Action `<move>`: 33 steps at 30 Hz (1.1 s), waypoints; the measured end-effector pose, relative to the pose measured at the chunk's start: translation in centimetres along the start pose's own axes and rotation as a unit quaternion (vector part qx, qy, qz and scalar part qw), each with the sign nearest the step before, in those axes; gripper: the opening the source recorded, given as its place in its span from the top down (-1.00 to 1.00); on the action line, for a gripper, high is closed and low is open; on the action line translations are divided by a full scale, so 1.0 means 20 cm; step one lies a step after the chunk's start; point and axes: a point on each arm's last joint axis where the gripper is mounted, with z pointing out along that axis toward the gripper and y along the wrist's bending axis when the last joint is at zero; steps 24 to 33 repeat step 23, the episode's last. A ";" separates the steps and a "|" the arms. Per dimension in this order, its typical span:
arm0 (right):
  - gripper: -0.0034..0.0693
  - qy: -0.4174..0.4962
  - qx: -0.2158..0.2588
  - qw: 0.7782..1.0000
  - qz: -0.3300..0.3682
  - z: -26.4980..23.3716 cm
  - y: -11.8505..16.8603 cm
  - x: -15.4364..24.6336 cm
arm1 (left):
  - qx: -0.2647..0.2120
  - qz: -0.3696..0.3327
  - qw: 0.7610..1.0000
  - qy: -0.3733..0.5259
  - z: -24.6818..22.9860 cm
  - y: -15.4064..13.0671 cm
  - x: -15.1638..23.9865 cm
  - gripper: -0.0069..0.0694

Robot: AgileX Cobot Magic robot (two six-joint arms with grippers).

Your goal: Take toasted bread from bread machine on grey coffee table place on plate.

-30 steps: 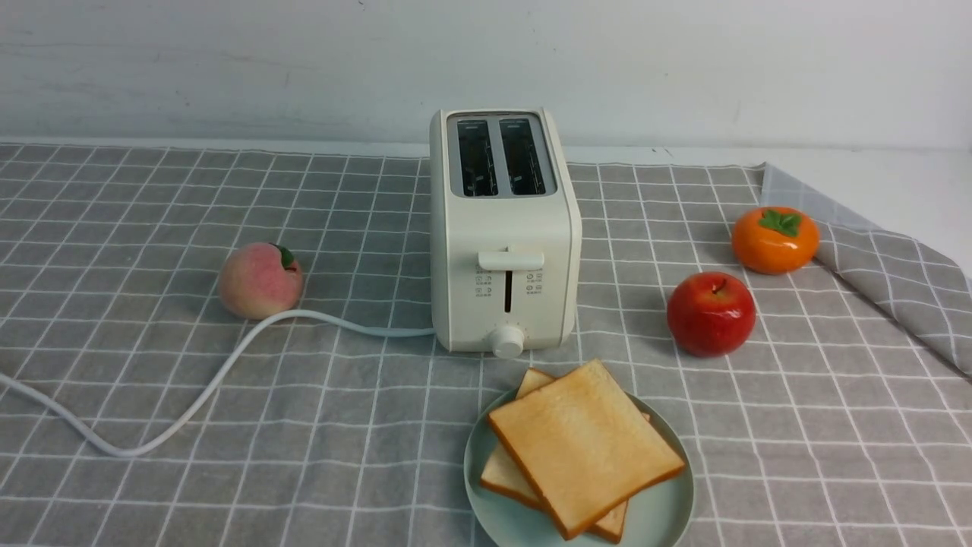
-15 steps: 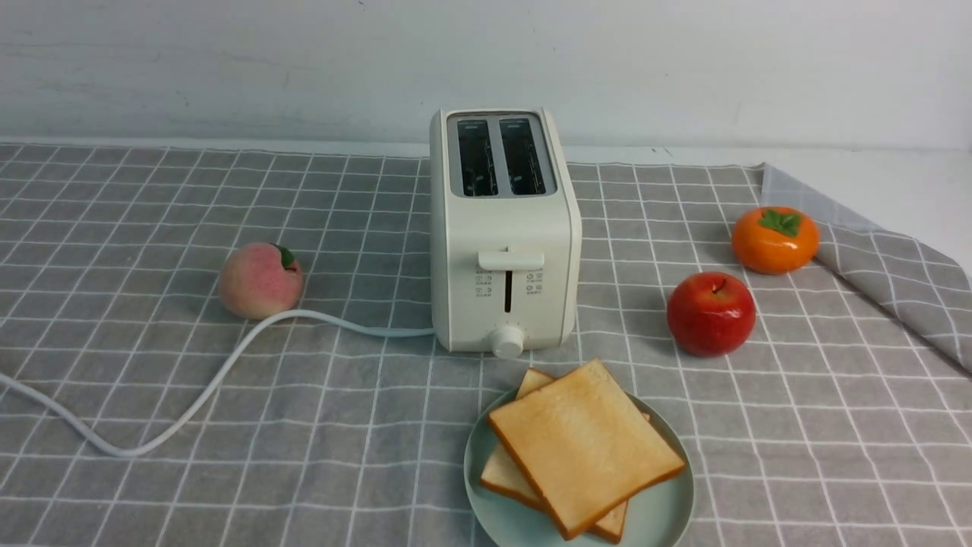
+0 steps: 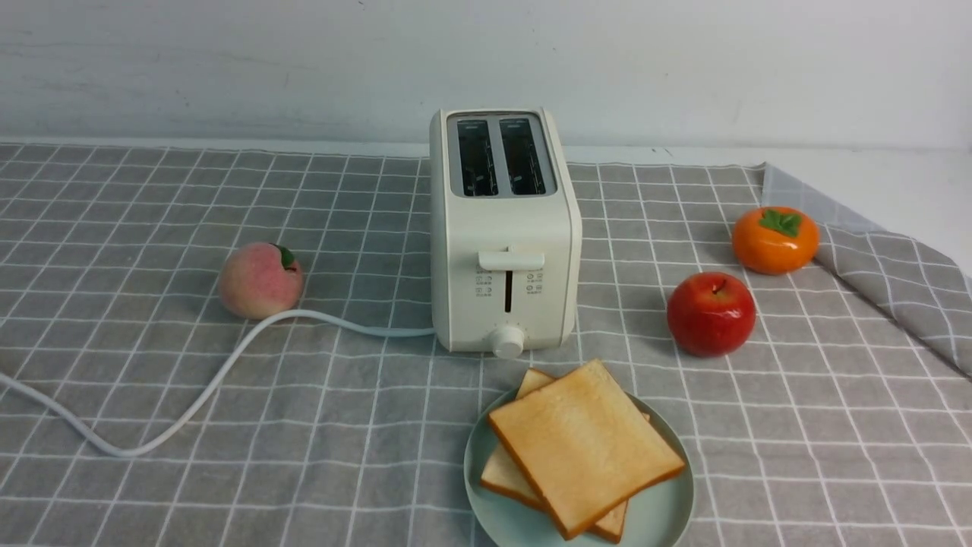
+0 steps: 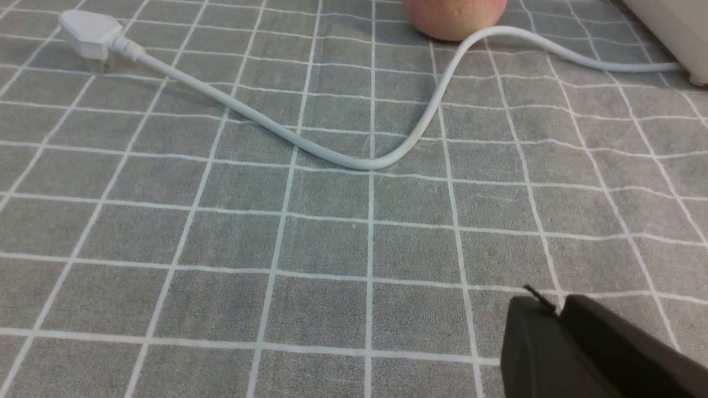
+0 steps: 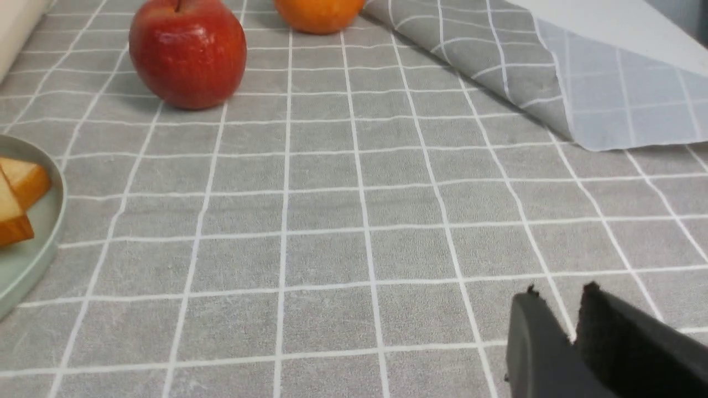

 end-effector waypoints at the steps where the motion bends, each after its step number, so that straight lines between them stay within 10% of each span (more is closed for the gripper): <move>1: 0.55 0.000 0.000 1.000 0.000 0.00 0.00 0.00 | 0.000 0.000 1.000 0.000 0.00 0.00 0.00 0.67; 33: 0.50 0.000 0.000 1.000 -0.001 0.00 0.00 0.00 | 0.000 0.000 1.000 0.000 0.00 0.00 0.00 0.59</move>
